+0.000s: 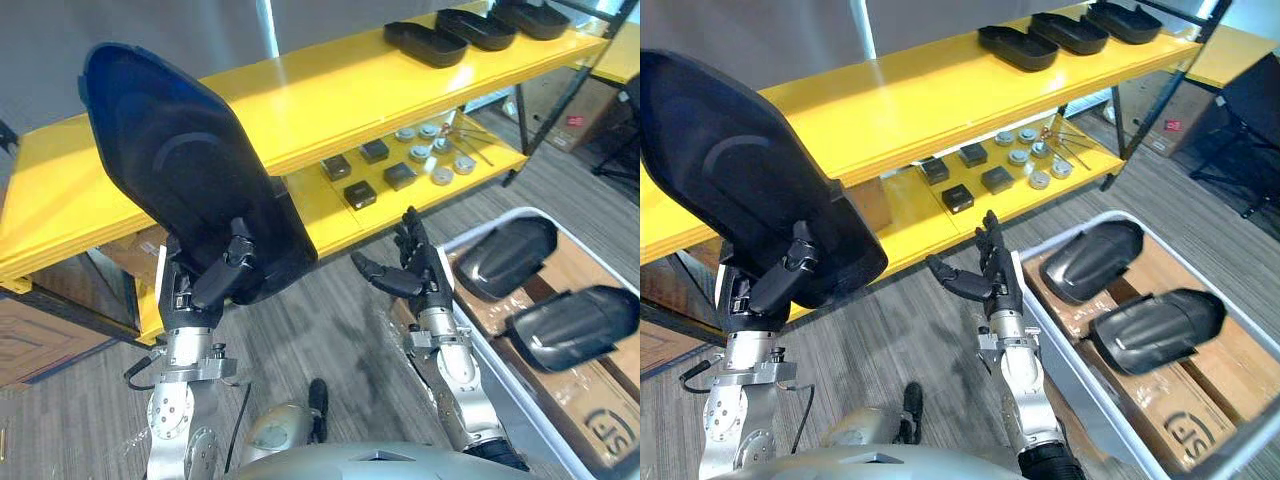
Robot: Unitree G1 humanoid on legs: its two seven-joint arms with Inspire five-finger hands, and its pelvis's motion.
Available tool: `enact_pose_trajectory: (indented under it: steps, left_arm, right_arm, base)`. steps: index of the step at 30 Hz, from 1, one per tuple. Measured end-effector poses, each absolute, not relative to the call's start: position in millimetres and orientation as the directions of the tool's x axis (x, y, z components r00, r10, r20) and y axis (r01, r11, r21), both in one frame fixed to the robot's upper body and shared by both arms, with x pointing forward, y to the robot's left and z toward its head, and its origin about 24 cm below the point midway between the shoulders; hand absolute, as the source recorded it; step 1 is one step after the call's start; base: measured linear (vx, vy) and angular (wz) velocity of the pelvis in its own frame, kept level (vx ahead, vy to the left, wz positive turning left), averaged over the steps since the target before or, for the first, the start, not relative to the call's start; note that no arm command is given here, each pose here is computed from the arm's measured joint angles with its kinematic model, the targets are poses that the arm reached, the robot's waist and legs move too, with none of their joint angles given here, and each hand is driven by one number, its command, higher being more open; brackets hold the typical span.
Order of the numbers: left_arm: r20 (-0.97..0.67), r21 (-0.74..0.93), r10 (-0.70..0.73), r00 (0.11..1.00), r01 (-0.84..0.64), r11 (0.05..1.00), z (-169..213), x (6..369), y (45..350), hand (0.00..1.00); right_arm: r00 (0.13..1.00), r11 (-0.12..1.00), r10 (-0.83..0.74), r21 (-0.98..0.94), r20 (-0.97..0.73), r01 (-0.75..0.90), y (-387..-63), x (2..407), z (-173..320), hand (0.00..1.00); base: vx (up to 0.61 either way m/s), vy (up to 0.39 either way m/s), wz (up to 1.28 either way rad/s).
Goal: Walk over and take three plastic housings, then place them on the shelf
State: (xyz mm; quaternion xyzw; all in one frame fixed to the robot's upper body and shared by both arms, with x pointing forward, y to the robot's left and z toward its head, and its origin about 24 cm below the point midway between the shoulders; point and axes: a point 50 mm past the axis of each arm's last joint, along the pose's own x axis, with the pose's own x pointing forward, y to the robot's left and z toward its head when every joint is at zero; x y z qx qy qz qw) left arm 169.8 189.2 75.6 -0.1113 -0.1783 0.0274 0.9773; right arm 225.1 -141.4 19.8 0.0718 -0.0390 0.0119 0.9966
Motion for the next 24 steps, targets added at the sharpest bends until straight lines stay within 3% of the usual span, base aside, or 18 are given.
enact_pose_trajectory:
  steps: [4,6,10,14,19,21,24]
  left_arm:
    - [0.363,-0.184,0.118,0.924,-0.054,0.981,82.0,175.1,197.4,0.00]
    - [0.401,-0.161,0.117,0.908,-0.056,0.985,91.2,182.7,201.8,0.00]
    - [0.459,-0.155,0.117,0.881,-0.051,0.987,104.2,197.7,202.8,0.00]
    - [0.435,-0.168,0.182,0.882,-0.119,0.979,99.6,196.0,212.1,0.00]
    - [0.298,-0.216,0.297,0.907,-0.239,0.947,71.7,188.2,220.8,0.00]
    - [0.192,-0.205,0.274,0.942,-0.235,0.950,49.7,190.4,217.8,0.00]
    - [0.185,-0.188,0.215,0.959,-0.180,0.966,47.1,192.7,206.3,0.00]
  right_arm:
    - [0.990,0.987,0.009,0.160,0.137,-0.031,-139.4,228.7,29.0,1.00]
    - [0.973,0.996,0.053,0.054,0.226,-0.067,-143.3,242.9,49.1,1.00]
    - [0.886,0.992,0.108,-0.102,0.452,-0.069,-160.3,273.0,113.0,1.00]
    - [0.831,0.996,0.088,-0.064,0.550,-0.063,-171.9,271.0,140.2,1.00]
    - [0.856,0.994,0.112,-0.042,0.505,-0.105,-184.5,265.8,130.3,1.00]
    - [0.892,0.997,0.081,-0.027,0.445,-0.077,-194.1,263.7,115.5,1.00]
    - [0.904,0.999,0.002,0.036,0.428,-0.019,-206.5,258.8,108.2,1.00]
  base:
    - [0.31,0.120,0.24]
    - [0.20,0.075,0.18]
    - [0.32,-0.026,0.60]
    - [0.32,-0.182,0.72]
    - [0.38,-0.251,0.29]
    - [0.47,-0.126,0.18]
    - [0.30,0.003,0.20]
